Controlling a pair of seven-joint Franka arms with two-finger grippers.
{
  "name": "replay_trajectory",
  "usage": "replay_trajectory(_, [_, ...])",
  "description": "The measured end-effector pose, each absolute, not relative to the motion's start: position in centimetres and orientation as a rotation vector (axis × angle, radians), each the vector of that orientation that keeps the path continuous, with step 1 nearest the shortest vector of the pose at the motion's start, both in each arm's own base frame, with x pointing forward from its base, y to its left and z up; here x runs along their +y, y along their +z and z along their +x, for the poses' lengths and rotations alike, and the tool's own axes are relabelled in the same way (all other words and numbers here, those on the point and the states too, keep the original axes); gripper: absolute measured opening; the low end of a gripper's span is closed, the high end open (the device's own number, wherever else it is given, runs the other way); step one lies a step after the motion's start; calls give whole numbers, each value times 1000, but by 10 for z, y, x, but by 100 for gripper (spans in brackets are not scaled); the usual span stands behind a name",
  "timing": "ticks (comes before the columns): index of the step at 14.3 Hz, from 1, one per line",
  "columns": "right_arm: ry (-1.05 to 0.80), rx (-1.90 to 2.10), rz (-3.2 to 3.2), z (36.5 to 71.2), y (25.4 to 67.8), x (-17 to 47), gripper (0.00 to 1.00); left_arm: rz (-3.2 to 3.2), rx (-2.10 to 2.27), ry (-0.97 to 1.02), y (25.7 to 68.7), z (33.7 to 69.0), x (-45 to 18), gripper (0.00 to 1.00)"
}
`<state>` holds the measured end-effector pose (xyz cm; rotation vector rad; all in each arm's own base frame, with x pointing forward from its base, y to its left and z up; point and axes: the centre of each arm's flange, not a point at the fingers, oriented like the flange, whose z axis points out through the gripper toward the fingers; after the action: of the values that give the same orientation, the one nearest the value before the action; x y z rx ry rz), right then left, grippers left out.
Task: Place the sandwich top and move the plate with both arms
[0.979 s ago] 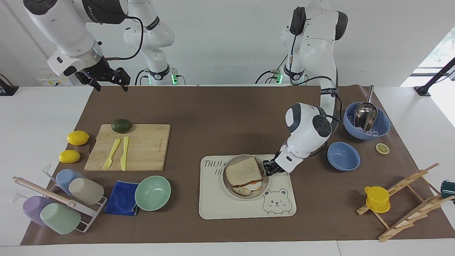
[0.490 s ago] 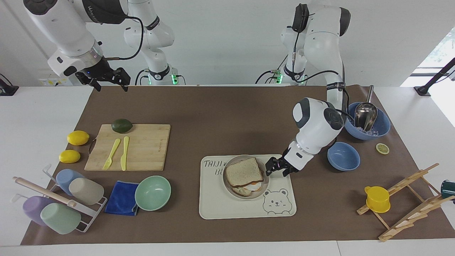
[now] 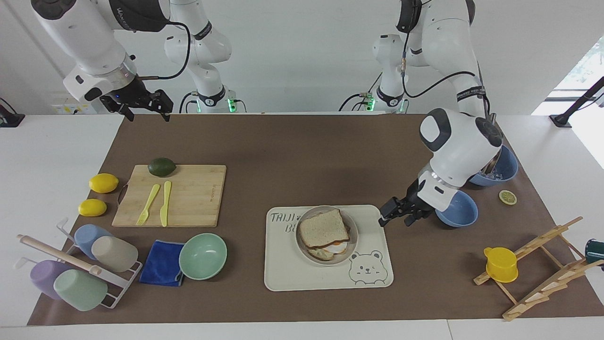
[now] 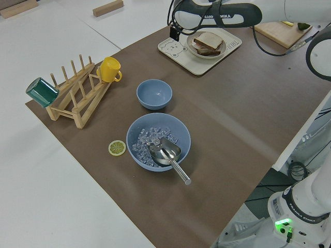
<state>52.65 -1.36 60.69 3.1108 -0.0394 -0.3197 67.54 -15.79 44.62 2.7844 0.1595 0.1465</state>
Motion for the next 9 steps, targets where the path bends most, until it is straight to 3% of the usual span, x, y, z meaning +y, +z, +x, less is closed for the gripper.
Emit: replay_trajectory(9, [-320,-39,3111,527,607,-14,100,3120,58,-81,581,583,-69,100])
